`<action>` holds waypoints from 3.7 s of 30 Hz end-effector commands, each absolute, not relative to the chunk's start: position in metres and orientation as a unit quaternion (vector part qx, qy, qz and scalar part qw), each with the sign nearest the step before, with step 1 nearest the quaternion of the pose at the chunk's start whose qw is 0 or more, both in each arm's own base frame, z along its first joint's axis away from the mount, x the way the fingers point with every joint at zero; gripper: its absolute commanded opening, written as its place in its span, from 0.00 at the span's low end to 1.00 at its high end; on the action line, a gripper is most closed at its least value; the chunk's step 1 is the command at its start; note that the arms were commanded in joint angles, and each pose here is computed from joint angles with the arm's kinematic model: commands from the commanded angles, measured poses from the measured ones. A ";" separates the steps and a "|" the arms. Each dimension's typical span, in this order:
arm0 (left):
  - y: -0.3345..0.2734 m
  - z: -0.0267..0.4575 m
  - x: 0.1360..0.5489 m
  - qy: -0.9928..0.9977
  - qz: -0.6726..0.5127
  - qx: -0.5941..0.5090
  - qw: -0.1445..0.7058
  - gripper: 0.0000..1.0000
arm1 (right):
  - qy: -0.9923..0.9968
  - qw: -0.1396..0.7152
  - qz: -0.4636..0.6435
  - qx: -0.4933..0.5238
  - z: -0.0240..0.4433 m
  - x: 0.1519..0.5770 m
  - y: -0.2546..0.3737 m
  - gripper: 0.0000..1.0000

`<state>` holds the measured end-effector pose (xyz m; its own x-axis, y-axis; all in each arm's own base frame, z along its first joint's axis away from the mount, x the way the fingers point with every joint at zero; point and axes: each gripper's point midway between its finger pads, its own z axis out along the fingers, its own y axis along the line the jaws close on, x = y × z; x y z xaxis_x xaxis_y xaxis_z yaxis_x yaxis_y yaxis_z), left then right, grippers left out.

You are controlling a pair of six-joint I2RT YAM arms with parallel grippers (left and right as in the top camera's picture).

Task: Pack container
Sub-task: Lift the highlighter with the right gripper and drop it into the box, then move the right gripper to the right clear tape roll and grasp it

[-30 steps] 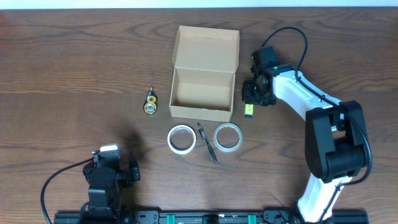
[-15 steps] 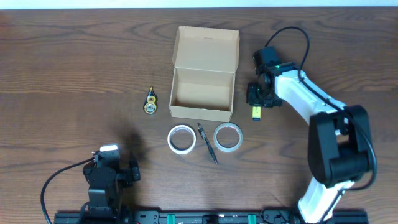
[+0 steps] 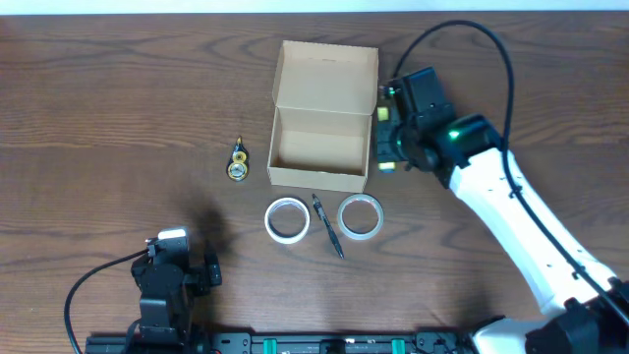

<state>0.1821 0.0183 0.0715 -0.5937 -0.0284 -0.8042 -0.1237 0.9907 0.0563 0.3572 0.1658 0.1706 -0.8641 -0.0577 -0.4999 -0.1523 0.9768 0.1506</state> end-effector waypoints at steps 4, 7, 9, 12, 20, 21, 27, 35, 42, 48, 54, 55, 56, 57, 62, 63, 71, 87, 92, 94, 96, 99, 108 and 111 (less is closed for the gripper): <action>0.020 0.062 0.179 0.897 0.058 -0.043 0.437 0.95 | 0.932 0.327 0.128 -0.089 0.200 0.385 0.208 0.01; 0.020 0.062 0.179 0.897 0.058 -0.043 0.437 0.95 | 0.932 0.324 0.130 -0.096 0.189 0.399 0.223 0.01; 0.020 0.062 0.179 0.897 0.058 -0.043 0.437 0.95 | 0.935 0.312 0.122 -0.114 0.173 0.406 0.234 0.01; 0.020 0.062 0.179 0.897 0.058 -0.043 0.437 0.95 | 0.940 0.290 0.112 -0.138 0.149 0.408 0.247 0.01; 0.020 0.062 0.179 0.897 0.058 -0.043 0.437 0.95 | 0.935 0.267 0.083 -0.217 0.130 0.397 0.254 0.01; 0.020 0.062 0.179 0.897 0.058 -0.043 0.437 0.95 | 0.935 0.265 0.081 -0.222 0.130 0.396 0.254 0.01; 0.020 0.062 0.179 0.897 0.058 -0.043 0.437 0.96 | 0.929 0.252 0.058 -0.264 0.115 0.395 0.251 0.01; 0.020 0.062 0.179 0.897 0.058 -0.043 0.437 0.95 | 0.928 0.236 0.050 -0.282 0.091 0.398 0.254 0.01; 0.020 0.062 0.179 0.897 0.058 -0.043 0.437 0.95 | 0.930 0.205 0.039 -0.301 0.063 0.395 0.253 0.01; 0.020 0.062 0.179 0.897 0.058 -0.043 0.437 0.95 | 0.931 0.193 0.036 -0.308 0.051 0.393 0.253 0.07; 0.020 0.062 0.179 0.897 0.058 -0.043 0.437 0.95 | 0.931 0.195 0.037 -0.308 0.052 0.394 0.254 0.22; 0.020 0.062 0.179 0.897 0.058 -0.043 0.437 0.95 | 0.930 0.196 0.037 -0.308 0.052 0.395 0.254 0.25; 0.020 0.062 0.179 0.897 0.058 -0.043 0.437 0.95 | 0.930 0.198 0.038 -0.308 0.052 0.395 0.255 0.29; 0.020 0.062 0.179 0.897 0.058 -0.043 0.437 0.95 | 0.930 0.200 0.038 -0.308 0.053 0.396 0.255 0.31; 0.020 0.062 0.179 0.897 0.058 -0.043 0.437 0.95 | 0.929 0.204 0.040 -0.307 0.054 0.398 0.256 0.42; 0.020 0.062 0.179 0.897 0.058 -0.043 0.437 0.95 | 0.928 0.206 0.040 -0.307 0.054 0.398 0.257 0.43; 0.020 0.062 0.179 0.897 0.058 -0.043 0.437 0.95 | 0.921 0.235 0.054 -0.305 0.063 0.409 0.266 0.42; 0.020 0.062 0.179 0.897 0.058 -0.043 0.437 0.95 | 0.919 0.300 0.104 -0.233 0.229 0.382 0.252 0.54; 0.020 0.062 0.179 0.897 0.058 -0.043 0.437 0.95 | 0.944 0.271 0.085 -0.166 0.264 0.327 0.204 0.76; 0.020 0.062 0.179 0.897 0.058 -0.043 0.437 0.95 | 0.954 0.255 0.067 -0.141 0.265 0.312 0.187 0.80; 0.020 0.062 0.179 0.897 0.058 -0.043 0.437 0.95 | 0.965 0.226 0.047 -0.120 0.261 0.295 0.172 0.80; 0.020 0.062 0.179 0.897 0.058 -0.043 0.437 0.95 | 0.977 0.179 0.025 -0.111 0.249 0.276 0.158 0.81; 0.020 0.062 0.179 0.897 0.058 -0.043 0.437 0.95 | 0.991 0.056 -0.032 -0.116 0.165 0.237 0.134 0.80; 0.020 0.062 0.179 0.897 0.058 -0.043 0.437 0.95 | 0.994 0.044 -0.034 -0.090 0.140 0.232 0.133 0.80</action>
